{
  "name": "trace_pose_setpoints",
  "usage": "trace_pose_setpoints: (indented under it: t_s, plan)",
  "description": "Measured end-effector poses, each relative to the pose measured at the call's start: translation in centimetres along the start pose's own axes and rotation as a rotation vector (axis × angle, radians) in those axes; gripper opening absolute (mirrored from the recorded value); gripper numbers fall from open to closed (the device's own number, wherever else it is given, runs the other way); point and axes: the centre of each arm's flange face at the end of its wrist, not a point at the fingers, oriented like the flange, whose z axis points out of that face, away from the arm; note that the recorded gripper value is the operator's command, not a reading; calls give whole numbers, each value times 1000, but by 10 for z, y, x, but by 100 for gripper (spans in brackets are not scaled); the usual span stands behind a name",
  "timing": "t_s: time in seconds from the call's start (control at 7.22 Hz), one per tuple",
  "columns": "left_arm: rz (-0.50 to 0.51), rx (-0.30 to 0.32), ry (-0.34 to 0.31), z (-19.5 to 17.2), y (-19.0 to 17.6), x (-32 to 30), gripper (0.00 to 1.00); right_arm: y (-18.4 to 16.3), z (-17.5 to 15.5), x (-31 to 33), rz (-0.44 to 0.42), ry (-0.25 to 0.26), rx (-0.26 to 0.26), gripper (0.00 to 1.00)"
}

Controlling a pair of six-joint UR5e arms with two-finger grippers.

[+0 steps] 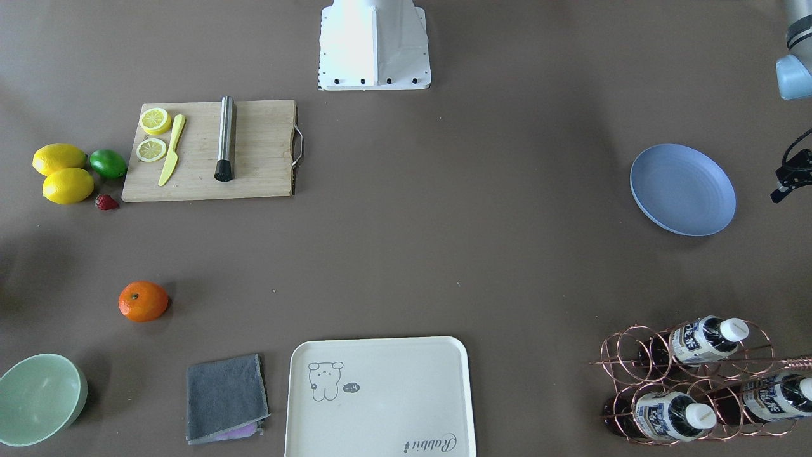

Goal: Pick orange to plate

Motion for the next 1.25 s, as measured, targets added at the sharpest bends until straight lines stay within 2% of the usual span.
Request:
trace_pose_setpoints:
  t_s: [0.28,0.42,0.55,0.69,0.83,1.25]
  plan:
    - [-24,-9,49,48,34,-1,98,3,21,-24,14,8,10,100]
    - [-20,-19,66,60,47,-2,89,4,24,-28,10,9,14,100]
    - [-17,-30,90,65,53,-1,48,4,26,-30,6,11,16,100]
    - [-11,-38,116,66,58,1,21,5,27,-30,5,13,18,100]
    - [-5,-44,135,65,65,1,14,4,27,-30,4,15,20,100]
    - [5,-52,156,63,81,-2,14,4,27,-30,1,18,20,100]
